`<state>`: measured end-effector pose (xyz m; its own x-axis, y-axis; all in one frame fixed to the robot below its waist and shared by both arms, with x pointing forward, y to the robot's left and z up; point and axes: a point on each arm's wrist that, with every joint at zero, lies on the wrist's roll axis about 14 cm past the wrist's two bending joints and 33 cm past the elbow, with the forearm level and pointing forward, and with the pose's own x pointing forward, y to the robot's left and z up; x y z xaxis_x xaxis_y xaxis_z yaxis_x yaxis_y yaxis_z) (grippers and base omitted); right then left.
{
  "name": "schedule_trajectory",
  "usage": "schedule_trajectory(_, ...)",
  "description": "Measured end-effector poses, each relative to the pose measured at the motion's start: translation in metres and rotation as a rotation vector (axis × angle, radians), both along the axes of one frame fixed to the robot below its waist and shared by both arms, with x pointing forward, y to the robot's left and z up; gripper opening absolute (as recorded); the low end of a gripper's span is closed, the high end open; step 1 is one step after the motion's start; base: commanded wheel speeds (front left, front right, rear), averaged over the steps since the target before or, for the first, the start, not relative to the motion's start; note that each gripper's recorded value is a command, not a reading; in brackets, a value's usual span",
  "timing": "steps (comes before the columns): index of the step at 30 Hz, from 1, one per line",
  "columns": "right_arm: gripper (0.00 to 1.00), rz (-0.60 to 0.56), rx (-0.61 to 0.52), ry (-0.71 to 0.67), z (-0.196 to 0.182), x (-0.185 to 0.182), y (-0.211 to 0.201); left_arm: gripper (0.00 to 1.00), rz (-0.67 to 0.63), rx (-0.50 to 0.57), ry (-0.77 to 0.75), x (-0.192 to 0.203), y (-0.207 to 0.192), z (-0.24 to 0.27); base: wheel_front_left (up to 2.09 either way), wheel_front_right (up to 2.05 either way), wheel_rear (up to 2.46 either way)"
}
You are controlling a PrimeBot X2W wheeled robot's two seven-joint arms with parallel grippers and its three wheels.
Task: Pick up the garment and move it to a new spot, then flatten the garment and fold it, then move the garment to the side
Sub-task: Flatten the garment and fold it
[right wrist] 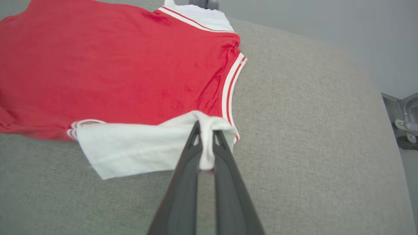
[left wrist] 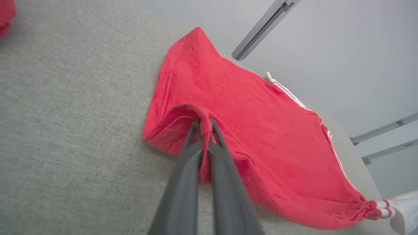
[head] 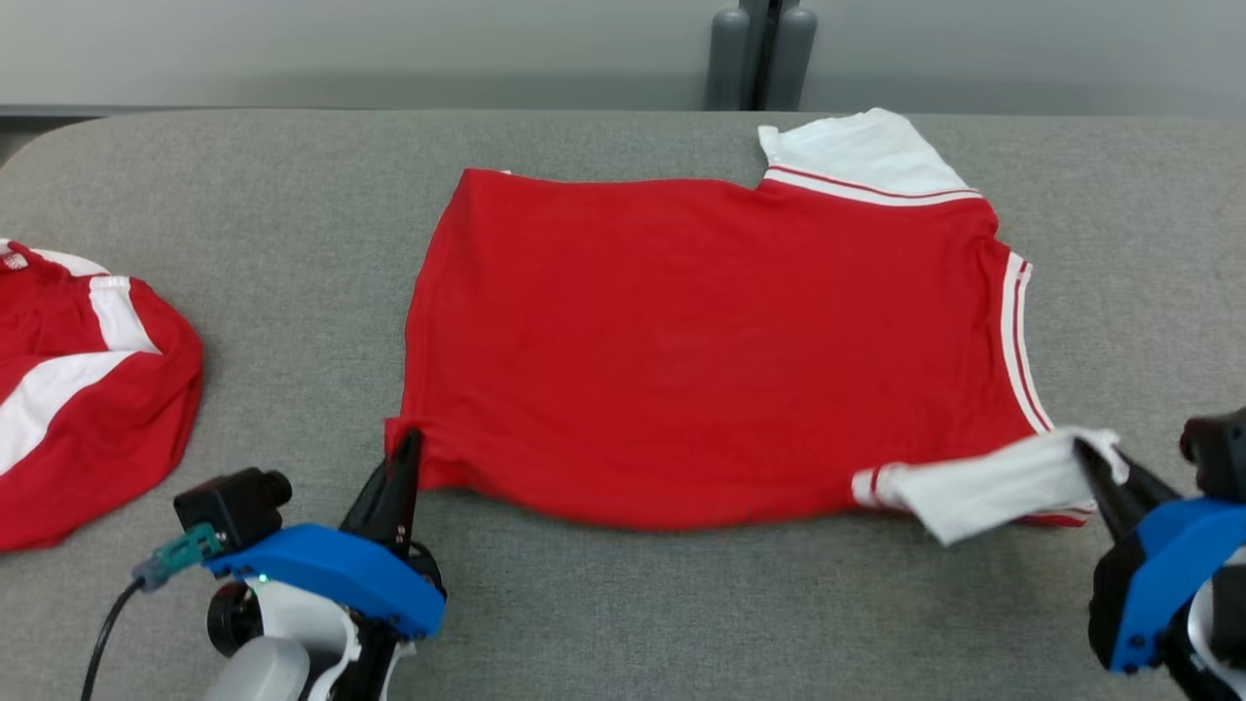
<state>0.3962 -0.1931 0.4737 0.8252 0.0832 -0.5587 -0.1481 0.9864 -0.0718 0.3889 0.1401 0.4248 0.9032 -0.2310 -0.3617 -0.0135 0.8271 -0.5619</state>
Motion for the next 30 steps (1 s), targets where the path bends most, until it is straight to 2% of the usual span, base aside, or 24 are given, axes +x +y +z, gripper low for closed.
schedule_trajectory(12, 0.00, 0.046, -0.003, -0.090, -0.004, 0.062, 0.017, 0.00, 0.011, 0.089, 0.034, 0.036, 0.006, -0.019, 0.00, 0.00, 0.00)
schedule_trajectory(25, 0.00, 0.047, -0.008, -0.178, -0.004, 0.095, 0.018, 0.00, 0.013, 0.138, 0.066, 0.052, 0.008, -0.034, 0.00, 0.00, 0.00)
schedule_trajectory(26, 0.00, 0.046, -0.003, -0.184, -0.004, 0.096, 0.019, 0.10, 0.012, 0.139, 0.069, 0.052, 0.008, -0.035, 0.00, 0.00, 0.00)
schedule_trajectory(27, 0.50, 0.048, 0.005, -0.197, -0.002, 0.098, 0.021, 0.65, 0.011, 0.141, 0.072, 0.052, 0.007, -0.036, 0.00, 0.00, 0.00)
schedule_trajectory(28, 1.00, 0.048, 0.014, -0.212, 0.000, 0.100, 0.023, 1.00, 0.013, 0.144, 0.073, 0.052, 0.008, -0.036, 0.00, 0.00, 0.00)
schedule_trajectory(30, 1.00, 0.058, 0.027, -0.237, 0.004, 0.104, 0.029, 1.00, 0.017, 0.154, 0.064, 0.054, 0.009, -0.034, 0.00, 0.00, 0.00)
